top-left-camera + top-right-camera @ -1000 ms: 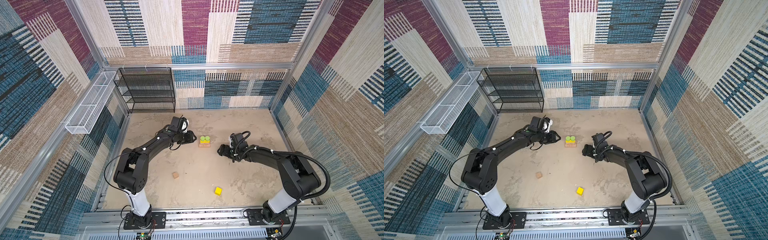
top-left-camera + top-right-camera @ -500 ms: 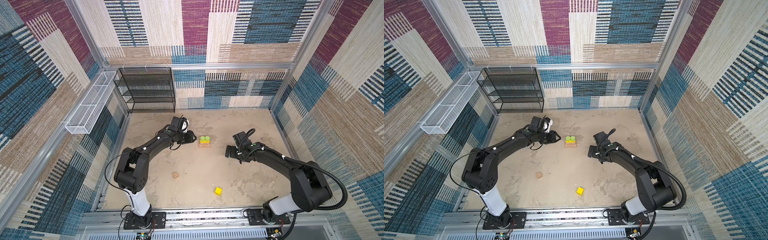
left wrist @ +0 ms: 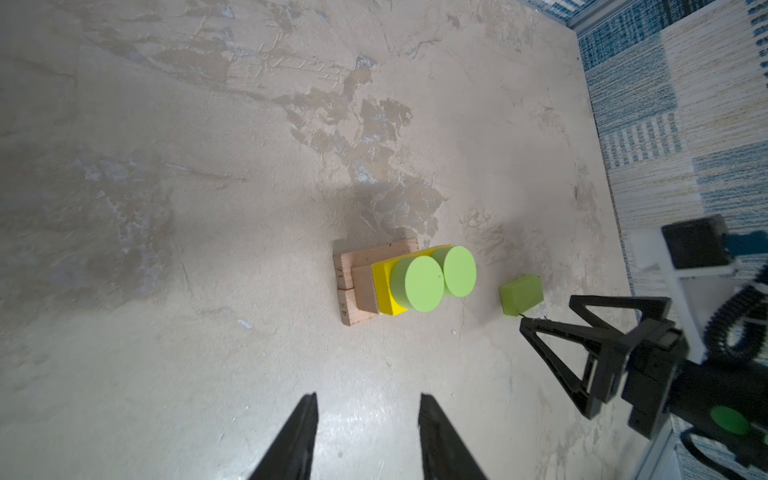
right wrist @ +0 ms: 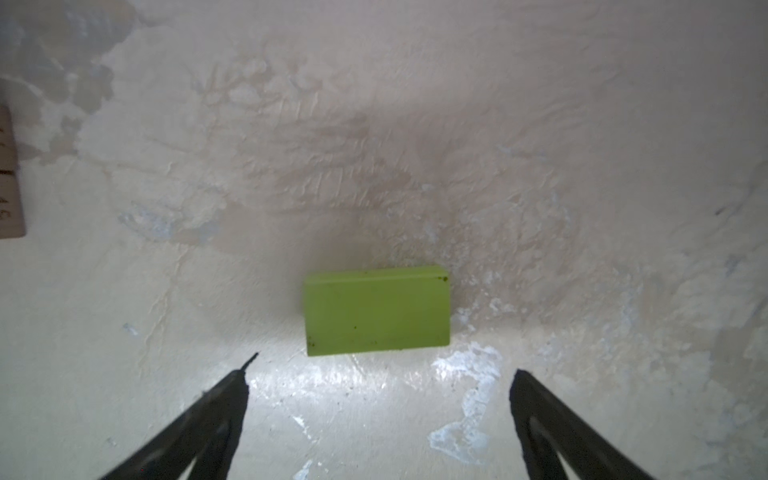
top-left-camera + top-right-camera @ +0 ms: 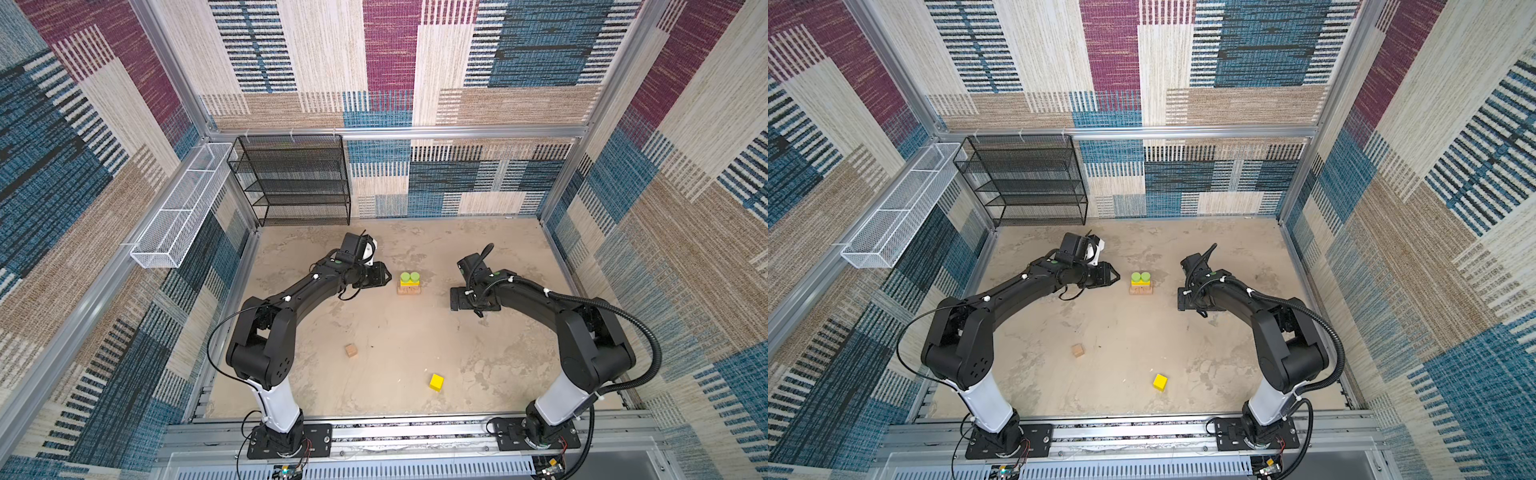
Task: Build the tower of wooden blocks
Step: 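Lower the right gripper and align it over the green rectangular block, then close the right gripper on the green rectangular block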
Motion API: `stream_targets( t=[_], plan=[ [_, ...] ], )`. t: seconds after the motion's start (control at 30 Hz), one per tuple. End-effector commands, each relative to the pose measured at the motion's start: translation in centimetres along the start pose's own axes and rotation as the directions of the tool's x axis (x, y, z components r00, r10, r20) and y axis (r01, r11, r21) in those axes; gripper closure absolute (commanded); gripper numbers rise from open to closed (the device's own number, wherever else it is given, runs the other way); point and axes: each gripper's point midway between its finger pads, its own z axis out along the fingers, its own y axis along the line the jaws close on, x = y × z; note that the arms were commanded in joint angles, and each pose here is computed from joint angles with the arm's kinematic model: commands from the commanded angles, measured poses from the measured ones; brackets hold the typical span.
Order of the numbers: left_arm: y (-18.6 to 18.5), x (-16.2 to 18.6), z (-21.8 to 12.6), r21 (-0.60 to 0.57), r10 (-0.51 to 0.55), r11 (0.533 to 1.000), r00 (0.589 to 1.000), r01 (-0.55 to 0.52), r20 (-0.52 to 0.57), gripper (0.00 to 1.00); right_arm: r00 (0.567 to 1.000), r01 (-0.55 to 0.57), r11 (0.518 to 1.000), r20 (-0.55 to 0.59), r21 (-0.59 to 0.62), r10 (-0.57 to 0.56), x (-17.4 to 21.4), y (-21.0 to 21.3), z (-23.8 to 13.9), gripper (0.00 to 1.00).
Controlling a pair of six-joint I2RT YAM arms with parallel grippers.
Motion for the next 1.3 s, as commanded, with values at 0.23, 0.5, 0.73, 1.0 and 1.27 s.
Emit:
stream_targets(
  t=[0.23, 0.5, 0.73, 1.0, 1.27],
  plan=[
    [-0.1, -0.3, -0.5, 0.005, 0.025, 1.0, 1.0, -0.025, 0.01, 0.55, 0.999, 0.043, 0.999, -0.019, 0.015, -0.042, -0.7, -0.2, 1.4, 0.01],
    [0.1, -0.3, -0.5, -0.001, 0.025, 1.0, 1.0, -0.024, 0.009, 0.56, 0.998, 0.05, 0.999, -0.041, 0.015, -0.05, -0.8, 0.1, 2.2, 0.08],
    [0.0, -0.2, -0.5, 0.002, 0.023, 1.0, 1.0, -0.023, 0.009, 0.56, 0.998, 0.044, 0.999, -0.039, 0.016, -0.043, -1.0, 0.2, 2.4, 0.2],
    [0.1, -0.3, -0.5, 0.001, 0.022, 1.0, 1.0, -0.022, 0.009, 0.56, 0.999, 0.04, 0.999, -0.035, 0.003, -0.04, -1.3, 0.5, 2.5, 0.27],
    [0.1, -0.3, -0.5, 0.002, 0.021, 1.0, 1.0, -0.021, 0.007, 0.56, 0.999, 0.036, 0.999, -0.04, -0.005, -0.037, -1.2, 0.6, 2.7, 0.35]
  ],
)
